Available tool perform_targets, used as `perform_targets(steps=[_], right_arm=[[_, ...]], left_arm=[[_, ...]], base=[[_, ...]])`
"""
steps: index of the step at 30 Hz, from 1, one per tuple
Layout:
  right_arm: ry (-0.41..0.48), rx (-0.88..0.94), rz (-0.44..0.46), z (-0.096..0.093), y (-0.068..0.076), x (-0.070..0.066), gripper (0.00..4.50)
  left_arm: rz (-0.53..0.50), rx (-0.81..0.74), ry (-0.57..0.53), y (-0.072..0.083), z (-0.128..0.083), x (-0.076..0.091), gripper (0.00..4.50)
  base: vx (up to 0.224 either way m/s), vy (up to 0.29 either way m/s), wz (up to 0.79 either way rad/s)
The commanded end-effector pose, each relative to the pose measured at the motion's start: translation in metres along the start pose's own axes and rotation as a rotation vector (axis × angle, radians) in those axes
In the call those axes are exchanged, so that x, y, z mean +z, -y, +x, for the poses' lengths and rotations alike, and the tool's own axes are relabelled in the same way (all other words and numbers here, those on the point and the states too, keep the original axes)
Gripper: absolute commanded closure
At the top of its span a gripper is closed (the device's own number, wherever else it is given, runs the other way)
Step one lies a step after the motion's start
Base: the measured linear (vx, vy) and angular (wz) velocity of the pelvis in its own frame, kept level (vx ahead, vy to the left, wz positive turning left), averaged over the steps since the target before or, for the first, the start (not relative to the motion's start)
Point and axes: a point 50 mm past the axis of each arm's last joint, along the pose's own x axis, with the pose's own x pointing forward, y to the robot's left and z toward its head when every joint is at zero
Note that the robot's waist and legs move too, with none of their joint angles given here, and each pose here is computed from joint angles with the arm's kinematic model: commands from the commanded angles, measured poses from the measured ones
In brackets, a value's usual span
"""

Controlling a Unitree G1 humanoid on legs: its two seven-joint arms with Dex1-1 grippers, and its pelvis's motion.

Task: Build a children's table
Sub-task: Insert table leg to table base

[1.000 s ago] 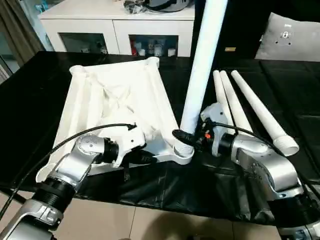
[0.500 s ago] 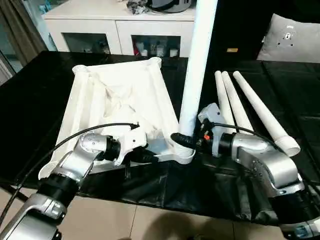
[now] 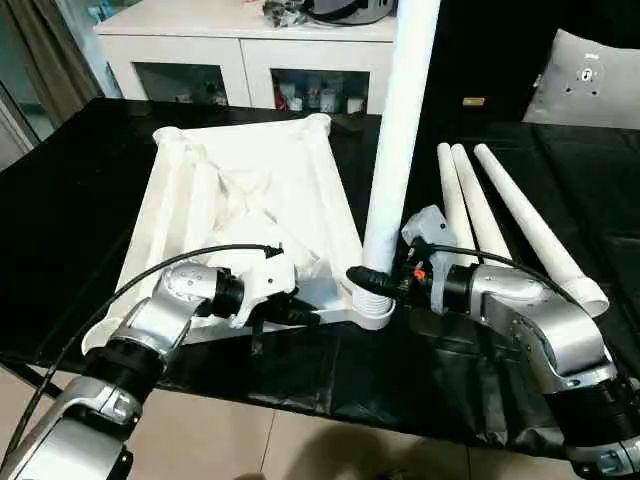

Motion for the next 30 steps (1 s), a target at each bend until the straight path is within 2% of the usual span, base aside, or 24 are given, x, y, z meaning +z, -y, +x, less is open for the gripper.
perform_targets(steps=[1,13,21,30], right_arm=[[-0.061,0.007,0.024,0.001,-0.003,-0.014,2.61],[-0.079,0.009,0.035,0.003,-0.003,-0.016,2.61],[-0.117,-0.012,0.063,0.002,0.001,-0.028,2.61],[-0.051,-0.014,0.088,0.003,0.001,-0.025,2.61]], left_arm=[[0.07,-0.013,0.038,-0.003,-0.005,0.011,4.5],[0.084,-0.001,0.046,0.002,-0.003,0.009,4.5],[0.064,0.01,0.052,0.001,-0.006,0.008,4.5],[0.059,0.011,0.045,-0.001,-0.007,0.009,4.5]], base=[[0.0,0.0,0.0],[0.0,0.0,0.0],[0.0,0.0,0.0],[0.0,0.0,0.0]])
